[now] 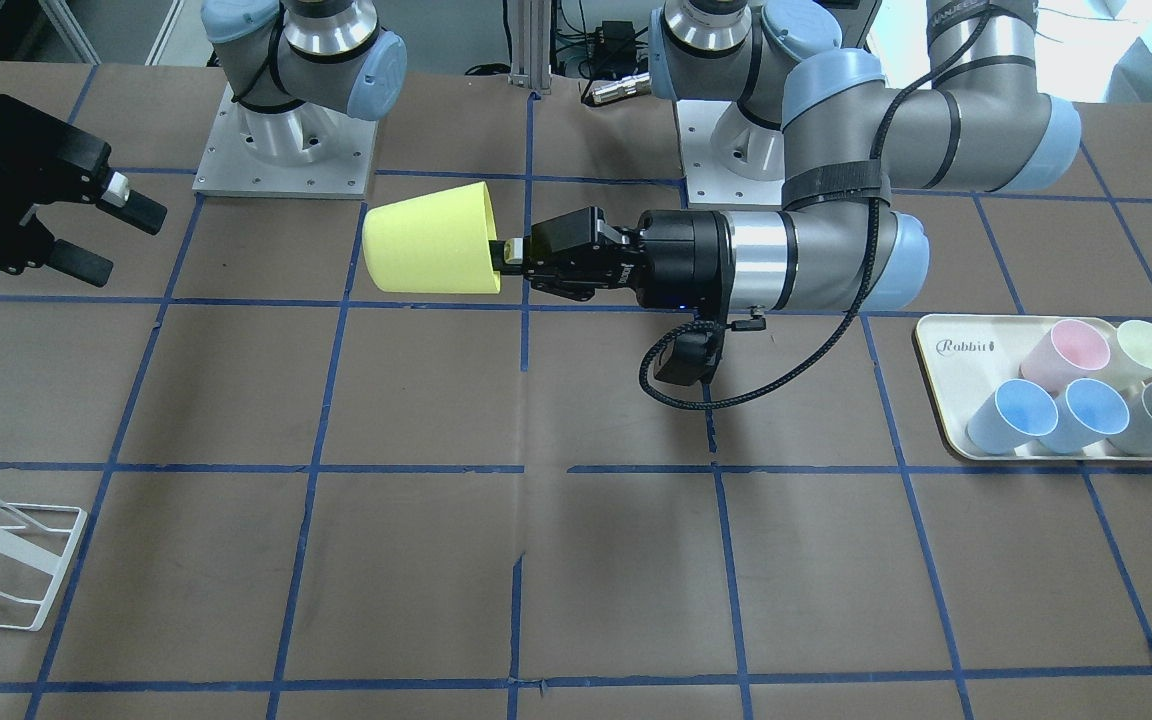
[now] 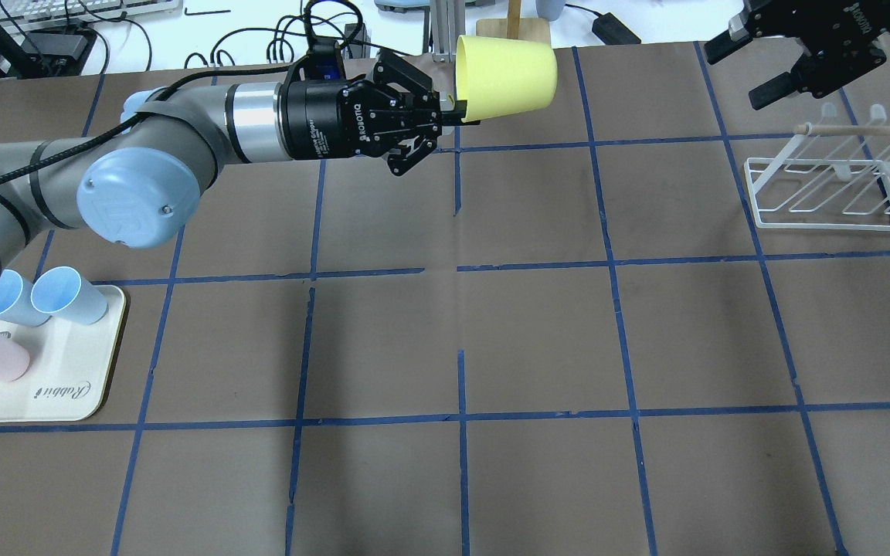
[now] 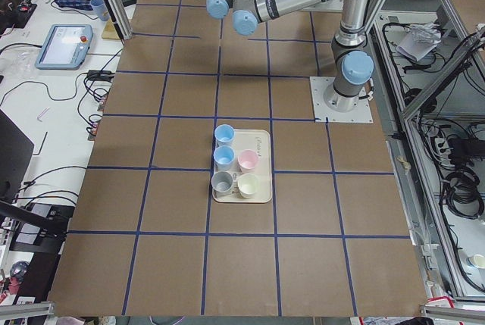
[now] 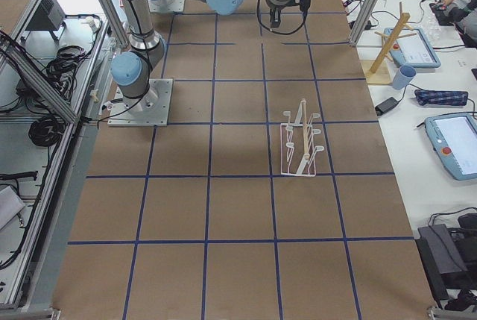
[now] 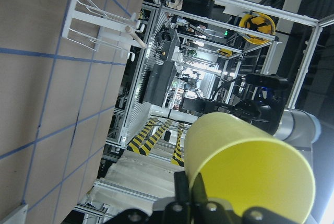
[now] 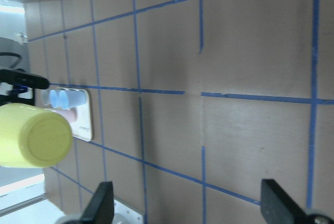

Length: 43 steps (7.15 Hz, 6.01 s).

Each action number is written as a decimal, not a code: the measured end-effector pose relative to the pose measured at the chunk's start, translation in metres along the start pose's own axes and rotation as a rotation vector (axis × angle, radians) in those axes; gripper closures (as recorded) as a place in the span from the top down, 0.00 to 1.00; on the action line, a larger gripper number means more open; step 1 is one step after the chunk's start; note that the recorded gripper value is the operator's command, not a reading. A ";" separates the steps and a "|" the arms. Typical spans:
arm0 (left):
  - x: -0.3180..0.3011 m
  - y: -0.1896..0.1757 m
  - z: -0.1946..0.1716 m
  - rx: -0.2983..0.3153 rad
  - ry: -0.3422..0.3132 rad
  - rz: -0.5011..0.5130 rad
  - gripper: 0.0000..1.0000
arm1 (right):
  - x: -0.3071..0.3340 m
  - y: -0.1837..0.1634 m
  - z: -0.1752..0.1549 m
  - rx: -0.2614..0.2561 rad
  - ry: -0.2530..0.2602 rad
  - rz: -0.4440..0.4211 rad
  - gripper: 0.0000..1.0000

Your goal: Transfer IKEA cup to right arm and place on rack

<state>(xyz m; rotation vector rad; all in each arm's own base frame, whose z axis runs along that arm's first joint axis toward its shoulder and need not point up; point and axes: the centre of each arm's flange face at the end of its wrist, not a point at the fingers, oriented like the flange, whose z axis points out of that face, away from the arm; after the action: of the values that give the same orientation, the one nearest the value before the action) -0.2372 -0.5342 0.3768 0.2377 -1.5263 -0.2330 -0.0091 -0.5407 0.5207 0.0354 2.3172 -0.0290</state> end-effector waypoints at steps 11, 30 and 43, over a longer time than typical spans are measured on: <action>-0.021 0.001 0.050 -0.067 0.099 -0.044 0.00 | -0.002 0.018 0.062 0.046 -0.484 0.105 1.00; -0.022 0.000 0.067 -0.083 0.191 -0.049 0.46 | -0.021 0.010 0.089 0.045 -0.513 0.057 0.55; 0.045 -0.027 -0.116 0.273 -1.028 -0.001 1.00 | 0.022 -0.010 0.037 -0.034 0.385 0.001 0.41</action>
<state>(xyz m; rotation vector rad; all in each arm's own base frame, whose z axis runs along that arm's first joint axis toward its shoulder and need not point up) -0.1200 -0.5722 0.4080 0.3621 -2.5841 -0.1454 0.0028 -0.5515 0.4793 0.0261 2.7025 0.0201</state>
